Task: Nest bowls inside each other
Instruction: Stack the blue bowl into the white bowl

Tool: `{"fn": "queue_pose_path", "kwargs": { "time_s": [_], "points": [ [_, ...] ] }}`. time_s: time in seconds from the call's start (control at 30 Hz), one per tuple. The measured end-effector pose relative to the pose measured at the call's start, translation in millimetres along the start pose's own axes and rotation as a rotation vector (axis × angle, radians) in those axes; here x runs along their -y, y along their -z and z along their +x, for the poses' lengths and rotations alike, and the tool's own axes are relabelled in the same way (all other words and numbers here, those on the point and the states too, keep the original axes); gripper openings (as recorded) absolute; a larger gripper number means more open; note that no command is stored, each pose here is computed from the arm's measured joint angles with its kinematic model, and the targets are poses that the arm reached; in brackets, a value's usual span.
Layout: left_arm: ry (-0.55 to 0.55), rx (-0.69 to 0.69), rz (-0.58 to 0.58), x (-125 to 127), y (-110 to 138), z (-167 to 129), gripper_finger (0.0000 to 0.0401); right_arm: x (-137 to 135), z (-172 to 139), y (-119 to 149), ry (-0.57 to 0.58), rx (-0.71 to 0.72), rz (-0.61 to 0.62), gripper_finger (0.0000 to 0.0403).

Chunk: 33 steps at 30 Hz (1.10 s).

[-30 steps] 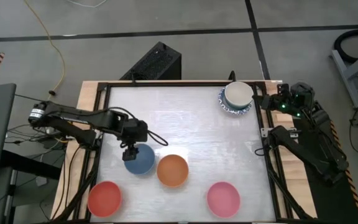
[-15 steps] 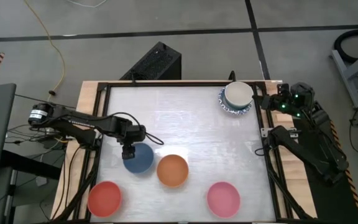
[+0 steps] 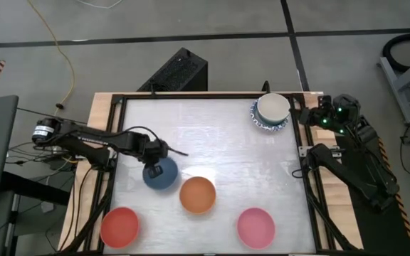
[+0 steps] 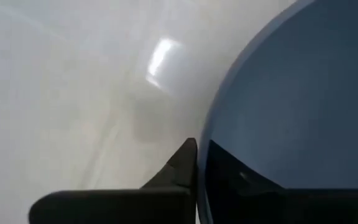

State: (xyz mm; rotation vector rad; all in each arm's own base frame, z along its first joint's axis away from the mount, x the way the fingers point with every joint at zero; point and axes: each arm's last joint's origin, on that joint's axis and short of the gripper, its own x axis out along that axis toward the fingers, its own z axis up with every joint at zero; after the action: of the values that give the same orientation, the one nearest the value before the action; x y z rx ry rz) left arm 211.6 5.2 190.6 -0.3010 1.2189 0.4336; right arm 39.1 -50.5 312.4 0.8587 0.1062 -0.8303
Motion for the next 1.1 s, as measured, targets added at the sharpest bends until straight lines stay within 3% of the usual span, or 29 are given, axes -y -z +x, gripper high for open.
{"fn": "queue_pose_path", "kwargs": {
  "time_s": [0.2, 0.4, 0.57, 0.73, 0.9, 1.1],
  "points": [
    [-0.163, 0.215, -0.119, -8, -34, -26, 0.0000, -1, 0, -2, 0.000, 0.027, -0.008, 0.0224],
    [-0.322, 0.591, -0.251, -15, -83, -72, 0.0000, -10, 0, -11, -0.106, 0.090, -0.099, 0.0224],
    [-0.340, 0.918, -0.242, -19, -121, -114, 0.0000, -26, 0, -23, -0.280, 0.196, -0.197, 0.0224],
    [-0.465, 1.212, -0.146, -19, -145, -142, 0.0000, -45, 3, -35, -0.437, 0.298, -0.344, 0.0224],
    [-0.661, 1.275, -0.060, -17, -163, -136, 0.0000, -59, 22, -40, -0.466, 0.331, -0.432, 0.0224],
    [-0.859, 1.175, -0.096, -17, -181, -110, 0.0000, -76, 55, -36, -0.277, 0.343, -0.543, 0.0224]
  ]
}}
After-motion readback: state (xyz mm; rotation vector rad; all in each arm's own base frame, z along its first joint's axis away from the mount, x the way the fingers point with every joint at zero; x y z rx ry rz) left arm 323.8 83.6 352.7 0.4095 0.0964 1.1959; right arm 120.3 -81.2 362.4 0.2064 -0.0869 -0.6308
